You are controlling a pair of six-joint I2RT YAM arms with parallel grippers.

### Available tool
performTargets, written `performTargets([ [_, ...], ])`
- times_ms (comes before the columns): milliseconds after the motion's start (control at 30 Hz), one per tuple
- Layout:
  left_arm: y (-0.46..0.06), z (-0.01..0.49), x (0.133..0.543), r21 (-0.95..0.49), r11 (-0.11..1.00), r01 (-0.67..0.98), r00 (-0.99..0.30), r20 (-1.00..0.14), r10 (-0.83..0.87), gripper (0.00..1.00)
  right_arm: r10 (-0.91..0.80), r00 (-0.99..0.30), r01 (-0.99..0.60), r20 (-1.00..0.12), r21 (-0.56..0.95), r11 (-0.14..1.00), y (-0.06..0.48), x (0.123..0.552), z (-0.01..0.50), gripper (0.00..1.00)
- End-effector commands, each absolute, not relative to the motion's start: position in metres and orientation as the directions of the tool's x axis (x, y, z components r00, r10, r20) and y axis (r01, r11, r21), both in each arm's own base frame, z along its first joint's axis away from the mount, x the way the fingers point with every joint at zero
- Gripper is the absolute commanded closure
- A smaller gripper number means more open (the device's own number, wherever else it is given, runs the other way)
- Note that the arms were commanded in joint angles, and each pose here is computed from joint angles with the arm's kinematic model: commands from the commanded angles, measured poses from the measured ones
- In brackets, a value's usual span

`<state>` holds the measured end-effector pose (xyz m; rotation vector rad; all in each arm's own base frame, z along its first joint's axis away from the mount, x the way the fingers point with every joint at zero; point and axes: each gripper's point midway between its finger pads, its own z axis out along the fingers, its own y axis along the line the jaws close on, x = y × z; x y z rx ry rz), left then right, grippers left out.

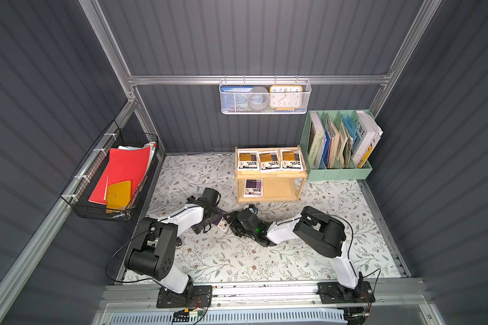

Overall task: Place the bagged coffee beans on the shelf by color
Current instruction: Pick up the bagged coffee beans at the center of the board.

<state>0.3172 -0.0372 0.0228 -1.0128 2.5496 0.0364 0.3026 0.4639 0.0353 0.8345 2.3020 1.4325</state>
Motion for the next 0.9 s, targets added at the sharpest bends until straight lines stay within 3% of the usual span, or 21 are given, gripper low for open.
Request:
performTargets([
  [0, -0.039, 0.010, 0.305, -0.095, 0.751, -0.653, -0.692, -0.328, -0.643, 0.00, 0.625, -0.780, 0.357, 0.020, 0.835, 0.418, 0.450, 0.294, -0.003, 0.63],
  [233, -0.042, 0.021, 0.308, -0.135, 0.755, -0.642, -0.686, -0.340, -0.644, 0.00, 0.606, -0.795, 0.318, 0.011, 0.859, 0.402, 0.453, 0.293, 0.006, 1.00],
  [867, -0.052, 0.154, 0.328, -0.399, 0.779, -0.484, -0.583, -0.517, -0.627, 0.00, 0.636, -0.772, 0.246, 0.000, 0.922, 0.298, 0.386, 0.238, 0.073, 1.00],
])
